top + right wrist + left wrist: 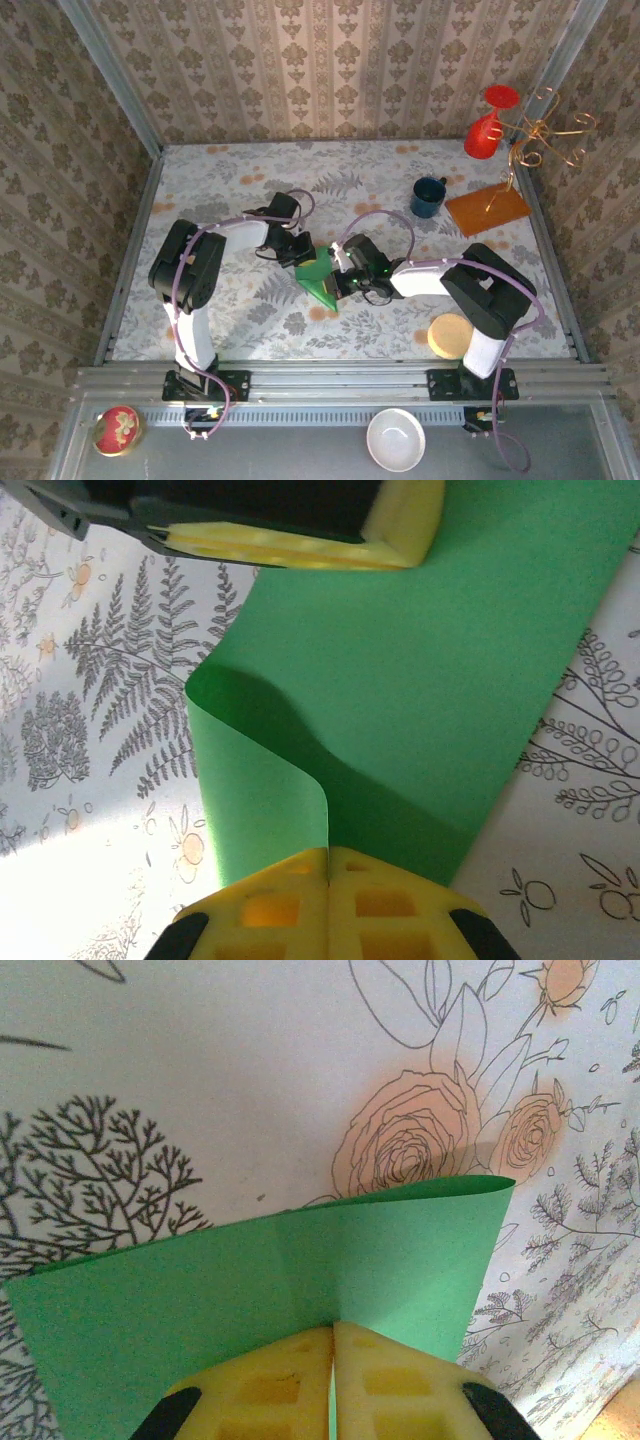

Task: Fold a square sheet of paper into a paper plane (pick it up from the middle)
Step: Third fold the triangle at the center of the table.

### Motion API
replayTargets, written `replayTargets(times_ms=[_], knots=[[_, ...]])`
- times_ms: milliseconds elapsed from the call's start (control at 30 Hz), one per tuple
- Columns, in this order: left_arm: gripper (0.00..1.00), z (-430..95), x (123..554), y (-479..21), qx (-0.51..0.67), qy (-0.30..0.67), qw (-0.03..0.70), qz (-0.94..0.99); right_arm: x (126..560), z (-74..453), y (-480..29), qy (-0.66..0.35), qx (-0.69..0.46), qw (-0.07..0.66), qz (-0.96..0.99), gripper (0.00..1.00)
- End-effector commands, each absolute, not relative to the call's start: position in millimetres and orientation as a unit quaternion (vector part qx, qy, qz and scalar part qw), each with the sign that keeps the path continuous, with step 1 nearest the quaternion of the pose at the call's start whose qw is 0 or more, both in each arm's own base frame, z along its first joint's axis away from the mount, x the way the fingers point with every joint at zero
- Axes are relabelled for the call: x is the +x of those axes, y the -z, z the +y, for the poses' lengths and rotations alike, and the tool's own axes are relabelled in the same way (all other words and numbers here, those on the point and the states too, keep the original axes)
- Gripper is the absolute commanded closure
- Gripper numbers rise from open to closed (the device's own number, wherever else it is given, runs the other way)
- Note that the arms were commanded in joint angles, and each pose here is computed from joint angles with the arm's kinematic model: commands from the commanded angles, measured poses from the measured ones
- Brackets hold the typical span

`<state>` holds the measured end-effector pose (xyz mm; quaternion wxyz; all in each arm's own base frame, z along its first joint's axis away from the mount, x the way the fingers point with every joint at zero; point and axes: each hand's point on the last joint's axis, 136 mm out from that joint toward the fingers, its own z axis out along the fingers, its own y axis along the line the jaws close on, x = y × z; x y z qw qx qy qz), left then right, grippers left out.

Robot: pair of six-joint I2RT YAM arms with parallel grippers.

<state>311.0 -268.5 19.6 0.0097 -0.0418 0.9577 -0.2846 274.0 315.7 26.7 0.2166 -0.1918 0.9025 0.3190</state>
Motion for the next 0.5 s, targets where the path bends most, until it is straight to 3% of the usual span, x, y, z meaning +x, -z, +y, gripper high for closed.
replayTargets(times_ms=[0, 467], knots=[[0.9, -260.2, 296.3, 2.4, -0.045, 0.256, -0.024, 0.965, 278.4, 310.1, -20.4, -0.298, -0.174, 0.212, 0.914, 1.0], [0.91, -261.1, 296.0, 2.5, -0.043, 0.258, -0.024, 0.965, 280.8, 308.3, -17.8, -0.292, -0.17, 0.216, 0.916, 1.0]])
